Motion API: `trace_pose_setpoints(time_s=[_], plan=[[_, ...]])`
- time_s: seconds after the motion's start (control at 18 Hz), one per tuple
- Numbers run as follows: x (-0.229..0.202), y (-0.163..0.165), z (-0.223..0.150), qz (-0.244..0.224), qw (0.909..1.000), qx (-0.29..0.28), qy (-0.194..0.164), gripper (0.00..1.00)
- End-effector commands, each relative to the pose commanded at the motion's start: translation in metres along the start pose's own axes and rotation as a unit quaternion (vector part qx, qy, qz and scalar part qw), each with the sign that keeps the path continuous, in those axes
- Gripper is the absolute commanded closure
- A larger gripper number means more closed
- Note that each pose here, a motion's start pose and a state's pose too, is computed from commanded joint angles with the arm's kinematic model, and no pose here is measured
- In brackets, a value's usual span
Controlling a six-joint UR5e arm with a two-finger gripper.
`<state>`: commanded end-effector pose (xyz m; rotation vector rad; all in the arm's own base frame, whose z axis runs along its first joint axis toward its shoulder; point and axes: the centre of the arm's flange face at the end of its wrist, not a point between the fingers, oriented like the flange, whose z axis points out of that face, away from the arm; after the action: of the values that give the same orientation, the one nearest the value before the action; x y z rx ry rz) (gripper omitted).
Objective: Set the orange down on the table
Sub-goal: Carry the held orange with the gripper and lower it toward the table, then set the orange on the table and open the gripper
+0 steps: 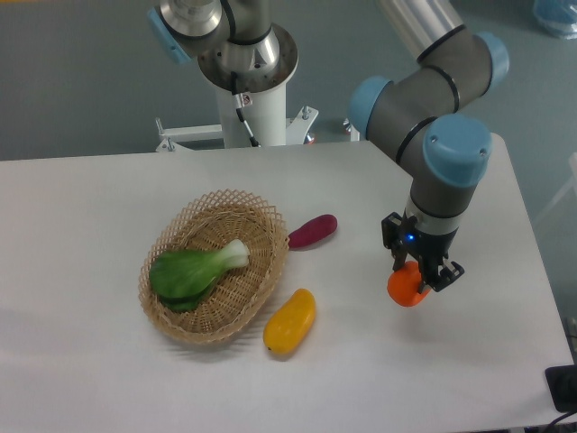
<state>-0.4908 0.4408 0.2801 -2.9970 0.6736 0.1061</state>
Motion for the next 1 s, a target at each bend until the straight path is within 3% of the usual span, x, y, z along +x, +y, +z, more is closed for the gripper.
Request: trace_pose_setpoints(time_s=[0.28, 1.0], plan=[[0.016, 0.002, 0.026, 0.001, 0.9997, -0.004, 0.026, 0.48], [0.022, -0.005, 0.037, 0.008, 0.9993, -0.009, 0.037, 0.43]])
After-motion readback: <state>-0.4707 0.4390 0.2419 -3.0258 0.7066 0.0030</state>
